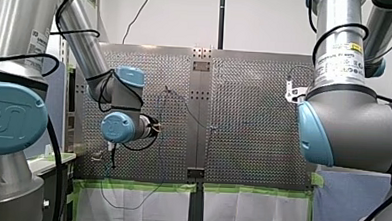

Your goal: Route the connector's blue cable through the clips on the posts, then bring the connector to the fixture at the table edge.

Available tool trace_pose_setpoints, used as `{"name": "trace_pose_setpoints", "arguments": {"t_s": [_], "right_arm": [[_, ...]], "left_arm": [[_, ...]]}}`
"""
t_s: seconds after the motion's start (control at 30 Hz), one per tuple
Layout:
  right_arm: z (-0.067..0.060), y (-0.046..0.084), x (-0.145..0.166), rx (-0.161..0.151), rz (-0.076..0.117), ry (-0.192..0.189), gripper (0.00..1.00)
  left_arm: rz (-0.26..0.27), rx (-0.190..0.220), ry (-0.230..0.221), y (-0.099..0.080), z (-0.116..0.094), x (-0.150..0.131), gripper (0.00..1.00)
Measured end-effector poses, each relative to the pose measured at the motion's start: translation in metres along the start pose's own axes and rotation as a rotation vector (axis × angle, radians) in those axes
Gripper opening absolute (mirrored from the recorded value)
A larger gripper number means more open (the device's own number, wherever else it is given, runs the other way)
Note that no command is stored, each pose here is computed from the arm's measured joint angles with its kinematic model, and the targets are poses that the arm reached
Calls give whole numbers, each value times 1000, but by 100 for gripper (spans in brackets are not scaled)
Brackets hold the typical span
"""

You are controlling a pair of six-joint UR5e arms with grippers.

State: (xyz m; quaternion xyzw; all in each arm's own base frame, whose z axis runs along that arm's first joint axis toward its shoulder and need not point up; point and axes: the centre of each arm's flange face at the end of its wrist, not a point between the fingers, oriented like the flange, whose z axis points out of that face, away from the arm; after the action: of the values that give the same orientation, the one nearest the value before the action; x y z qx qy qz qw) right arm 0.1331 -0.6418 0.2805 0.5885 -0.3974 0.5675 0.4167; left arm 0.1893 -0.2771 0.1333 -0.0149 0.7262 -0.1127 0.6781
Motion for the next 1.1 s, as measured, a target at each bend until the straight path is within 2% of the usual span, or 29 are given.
{"name": "trace_pose_setpoints", "arguments": {"t_s": [0.27, 0.37, 0.47, 0.63, 0.73, 1.1], "right_arm": [[-1, 2, 0, 47, 6, 2, 0], [-2, 4, 0, 54, 8, 2, 0], [-2, 8, 0, 47, 9, 1, 0], [-1, 15, 1, 13, 11, -8, 0], [0, 17, 2, 5, 11, -9, 0], [8, 14, -6, 12, 7, -23, 0]], "left_arm": [[1, -4, 0, 1, 1, 0, 98], [2, -5, 1, 1, 1, 0, 98], [6, -8, 4, 2, 1, 0, 98], [10, -11, 7, 3, 2, 0, 98], [11, -13, 7, 3, 2, 0, 98], [16, -16, 8, 4, 2, 0, 98]]}}
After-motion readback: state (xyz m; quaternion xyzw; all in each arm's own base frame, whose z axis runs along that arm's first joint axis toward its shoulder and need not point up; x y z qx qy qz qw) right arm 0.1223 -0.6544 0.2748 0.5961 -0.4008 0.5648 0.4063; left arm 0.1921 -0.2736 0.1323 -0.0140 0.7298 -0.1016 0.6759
